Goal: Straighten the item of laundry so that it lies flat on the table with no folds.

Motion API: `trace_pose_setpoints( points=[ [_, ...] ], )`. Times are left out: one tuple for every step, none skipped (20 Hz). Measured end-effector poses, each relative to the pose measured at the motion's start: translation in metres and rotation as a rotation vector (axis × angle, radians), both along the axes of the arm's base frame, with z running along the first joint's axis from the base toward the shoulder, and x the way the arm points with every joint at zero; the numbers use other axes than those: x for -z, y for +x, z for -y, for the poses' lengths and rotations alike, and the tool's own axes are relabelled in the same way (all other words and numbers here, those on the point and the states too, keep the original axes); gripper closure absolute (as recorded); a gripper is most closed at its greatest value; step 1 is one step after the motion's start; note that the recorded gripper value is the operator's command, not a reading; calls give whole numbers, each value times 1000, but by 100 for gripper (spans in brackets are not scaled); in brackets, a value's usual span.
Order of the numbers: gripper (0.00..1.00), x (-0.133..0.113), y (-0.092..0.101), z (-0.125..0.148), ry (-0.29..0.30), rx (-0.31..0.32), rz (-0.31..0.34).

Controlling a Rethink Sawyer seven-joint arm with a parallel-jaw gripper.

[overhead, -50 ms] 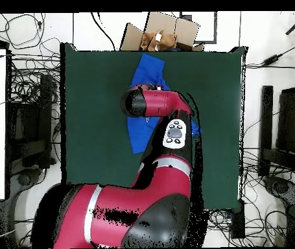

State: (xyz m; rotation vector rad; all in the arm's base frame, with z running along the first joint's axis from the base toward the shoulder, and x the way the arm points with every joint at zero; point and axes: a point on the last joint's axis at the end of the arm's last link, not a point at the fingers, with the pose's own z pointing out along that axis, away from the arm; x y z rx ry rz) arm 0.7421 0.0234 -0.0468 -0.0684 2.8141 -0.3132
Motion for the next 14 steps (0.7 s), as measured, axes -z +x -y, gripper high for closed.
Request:
trace_pose_setpoints(
  points=[
    [0,4,-1,0,0,-2,0],
    [0,8,-3,-1,0,-3,0],
    [0,10,-4,-1,0,-4,0],
    [0,13,-5,-1,1,-6,1],
    [0,15,-5,-2,1,-7,4],
    [0,15,-5,-2,0,-9,9],
    [0,15,-4,-2,0,-10,13],
    [0,15,-4,-2,-1,-11,15],
    [0,15,-4,-2,-1,-11,17],
    [0,15,-4,-2,-2,-12,17],
    [0,15,-4,-2,-2,-12,17],
    [0,15,-4,-2,-2,-12,17],
    [0,15,-5,-2,-2,-13,17],
    [0,15,-5,-2,-3,-13,18]
  ],
)
